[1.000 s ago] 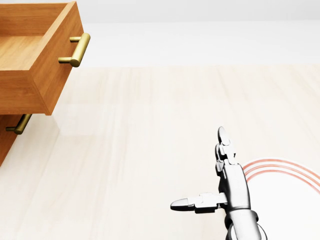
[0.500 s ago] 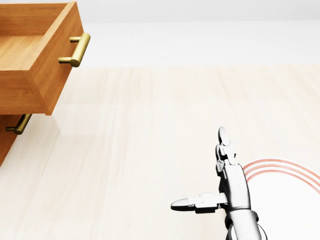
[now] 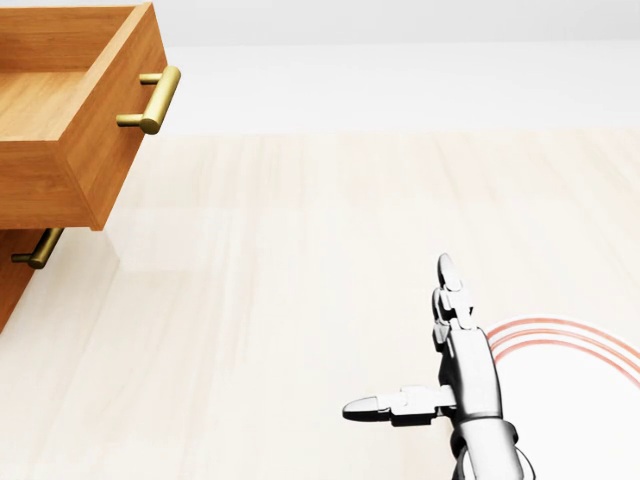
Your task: Put the bowl on top of the cabinet.
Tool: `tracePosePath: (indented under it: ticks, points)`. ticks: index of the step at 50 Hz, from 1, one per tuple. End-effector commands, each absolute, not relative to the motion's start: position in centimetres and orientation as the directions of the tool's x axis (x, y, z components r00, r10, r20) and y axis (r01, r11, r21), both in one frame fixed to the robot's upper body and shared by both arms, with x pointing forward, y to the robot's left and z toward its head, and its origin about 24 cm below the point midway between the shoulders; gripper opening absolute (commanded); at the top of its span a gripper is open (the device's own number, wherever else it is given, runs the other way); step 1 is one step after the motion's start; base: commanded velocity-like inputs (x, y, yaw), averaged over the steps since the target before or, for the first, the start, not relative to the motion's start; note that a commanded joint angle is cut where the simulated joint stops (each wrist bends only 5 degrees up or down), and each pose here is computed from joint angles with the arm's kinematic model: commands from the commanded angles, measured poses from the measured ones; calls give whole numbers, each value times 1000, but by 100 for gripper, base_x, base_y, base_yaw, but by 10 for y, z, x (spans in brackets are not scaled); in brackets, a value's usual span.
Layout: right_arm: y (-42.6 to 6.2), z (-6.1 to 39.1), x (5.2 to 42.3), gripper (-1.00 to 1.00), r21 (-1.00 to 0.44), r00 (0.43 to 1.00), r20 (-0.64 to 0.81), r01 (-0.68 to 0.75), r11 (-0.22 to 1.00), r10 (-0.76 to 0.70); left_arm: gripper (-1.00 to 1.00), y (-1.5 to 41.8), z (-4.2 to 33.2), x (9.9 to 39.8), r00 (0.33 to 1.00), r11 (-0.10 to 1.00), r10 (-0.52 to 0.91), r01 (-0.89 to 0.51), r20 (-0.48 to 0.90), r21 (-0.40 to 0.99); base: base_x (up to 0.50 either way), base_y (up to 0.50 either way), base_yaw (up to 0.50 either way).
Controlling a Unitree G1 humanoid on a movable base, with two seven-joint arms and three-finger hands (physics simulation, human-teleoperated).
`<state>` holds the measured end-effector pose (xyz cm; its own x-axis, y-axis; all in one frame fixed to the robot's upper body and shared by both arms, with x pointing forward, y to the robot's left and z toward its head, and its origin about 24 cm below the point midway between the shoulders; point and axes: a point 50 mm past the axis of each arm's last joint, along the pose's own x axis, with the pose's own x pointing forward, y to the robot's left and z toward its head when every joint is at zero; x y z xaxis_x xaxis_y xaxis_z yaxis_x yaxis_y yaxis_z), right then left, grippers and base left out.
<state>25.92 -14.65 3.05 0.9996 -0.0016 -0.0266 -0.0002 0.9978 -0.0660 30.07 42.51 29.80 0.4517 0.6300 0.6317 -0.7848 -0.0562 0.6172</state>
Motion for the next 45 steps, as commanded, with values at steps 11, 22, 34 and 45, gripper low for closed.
tracePosePath:
  ticks: [11, 22, 34, 45]
  points:
    - [-147, 30, 259, 100, -64, 1000, -25, 0, 998, -2, -92, 410, 288, 317, 552, -138, 549, -681, 628, 719, 0, 0, 0]
    - [-148, 30, 259, 100, -64, 1000, -26, 3, 998, -4, -92, 400, 277, 328, 607, -154, 511, -632, 609, 760, 0, 0, 0]
    - [-148, 30, 259, 100, -67, 1000, -25, 5, 998, -7, -92, 398, 268, 330, 627, -152, 510, -608, 589, 779, 0, 0, 0]
    - [-149, 30, 260, 100, -66, 1000, -26, 8, 998, -10, -92, 393, 251, 336, 665, -141, 501, -568, 554, 811, 0, 0, 0]
